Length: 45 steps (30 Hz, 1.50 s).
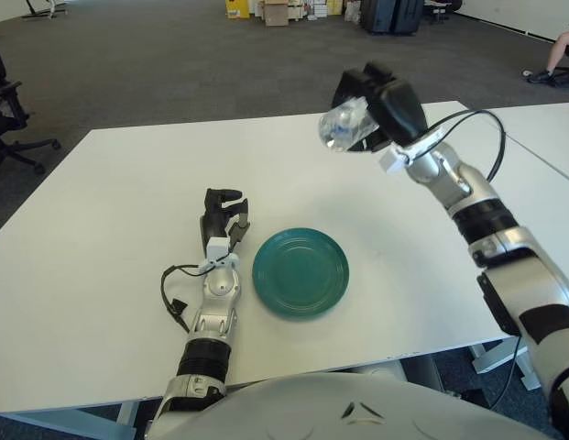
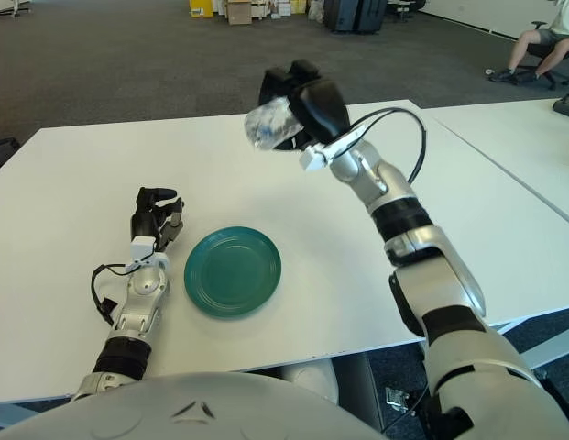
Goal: Put the bottle into the plate.
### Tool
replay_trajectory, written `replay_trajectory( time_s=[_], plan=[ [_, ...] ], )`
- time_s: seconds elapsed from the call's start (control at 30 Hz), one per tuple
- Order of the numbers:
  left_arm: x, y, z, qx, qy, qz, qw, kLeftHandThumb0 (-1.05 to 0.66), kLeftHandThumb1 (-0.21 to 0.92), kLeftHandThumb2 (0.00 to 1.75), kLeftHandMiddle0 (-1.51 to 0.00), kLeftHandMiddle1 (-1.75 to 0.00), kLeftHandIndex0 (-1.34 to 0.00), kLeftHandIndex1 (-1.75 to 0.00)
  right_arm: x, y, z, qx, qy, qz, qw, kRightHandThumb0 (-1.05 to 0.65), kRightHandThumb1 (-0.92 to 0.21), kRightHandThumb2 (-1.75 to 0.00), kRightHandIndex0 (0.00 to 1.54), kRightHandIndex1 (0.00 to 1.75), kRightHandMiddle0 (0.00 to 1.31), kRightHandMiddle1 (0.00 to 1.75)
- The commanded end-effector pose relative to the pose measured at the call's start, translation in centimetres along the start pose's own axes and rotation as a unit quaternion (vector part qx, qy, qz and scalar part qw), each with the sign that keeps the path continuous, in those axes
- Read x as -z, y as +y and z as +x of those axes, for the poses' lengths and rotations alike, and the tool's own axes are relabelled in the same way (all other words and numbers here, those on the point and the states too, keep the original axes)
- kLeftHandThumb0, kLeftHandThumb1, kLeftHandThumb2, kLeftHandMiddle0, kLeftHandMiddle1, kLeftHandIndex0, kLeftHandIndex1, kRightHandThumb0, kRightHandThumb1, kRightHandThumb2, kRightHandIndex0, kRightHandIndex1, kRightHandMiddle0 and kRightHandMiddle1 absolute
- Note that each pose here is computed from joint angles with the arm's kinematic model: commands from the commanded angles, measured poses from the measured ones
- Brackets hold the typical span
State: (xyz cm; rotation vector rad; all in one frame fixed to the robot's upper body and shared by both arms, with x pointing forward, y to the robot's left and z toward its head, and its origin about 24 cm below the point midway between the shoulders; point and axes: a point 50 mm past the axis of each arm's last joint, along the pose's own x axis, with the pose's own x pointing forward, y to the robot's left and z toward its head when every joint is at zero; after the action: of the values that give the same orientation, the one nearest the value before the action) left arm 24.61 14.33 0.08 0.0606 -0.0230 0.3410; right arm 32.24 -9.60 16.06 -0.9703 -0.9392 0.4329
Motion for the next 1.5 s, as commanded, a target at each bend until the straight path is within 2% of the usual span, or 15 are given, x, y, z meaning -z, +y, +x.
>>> replay_trajectory(
  time_s=[0.0,0.17,0.47,0.63,0.8,0.97,1.47],
  plan=[
    [-0.7,-0.1,0.6,-0.005,-0.017,-0.002,1.000,-0.35,0.92,0.43,-0.61,-0.90,-0.29,-1.65,-1.5,-1.1,0.6,-0.012,-0.039,0.010,0.999,0.50,-0.21,-1.44,0.69,1.75,0.87,1.75],
    [-0.7,-0.1,0.6,-0.007,-0.018,-0.004,1.000,-0.35,0.92,0.43,-0.61,-0.91,-0.29,-1.65,-2.4,-0.7,0.1,-0.048,-0.064,0.022,0.997,0.50,-0.22,-1.43,0.68,1.75,0.85,1.75],
    [-0.8,0.0,0.7,-0.011,-0.016,-0.002,1.000,-0.35,0.92,0.43,-0.61,-0.91,-0.29,-1.65,-4.2,0.9,-2.0,-0.095,-0.107,0.044,0.989,0.49,-0.25,-1.40,0.66,1.75,0.80,1.75],
    [-0.8,0.0,0.8,-0.014,-0.012,0.003,1.000,-0.35,0.92,0.44,-0.60,-0.90,-0.29,-1.65,-4.9,2.4,-2.9,-0.105,-0.142,0.046,0.983,0.49,-0.26,-1.38,0.65,1.75,0.79,1.75],
    [-0.8,0.1,0.9,-0.015,-0.007,0.002,1.000,-0.35,0.92,0.44,-0.60,-0.90,-0.28,-1.65,-5.4,2.8,-3.4,-0.103,-0.165,0.045,0.980,0.48,-0.26,-1.38,0.65,1.75,0.79,1.75],
    [-0.9,0.0,0.9,-0.015,-0.002,-0.004,1.000,-0.35,0.92,0.44,-0.61,-0.90,-0.28,-1.65,-5.6,3.2,-4.1,-0.117,-0.174,0.054,0.976,0.48,-0.27,-1.37,0.64,1.75,0.78,1.75],
    [-1.0,0.0,1.1,-0.013,-0.007,-0.010,1.000,-0.35,0.92,0.44,-0.60,-0.90,-0.28,-1.66,-5.7,4.5,-4.8,-0.141,-0.187,0.059,0.970,0.48,-0.28,-1.35,0.63,1.75,0.77,1.75]
  ],
)
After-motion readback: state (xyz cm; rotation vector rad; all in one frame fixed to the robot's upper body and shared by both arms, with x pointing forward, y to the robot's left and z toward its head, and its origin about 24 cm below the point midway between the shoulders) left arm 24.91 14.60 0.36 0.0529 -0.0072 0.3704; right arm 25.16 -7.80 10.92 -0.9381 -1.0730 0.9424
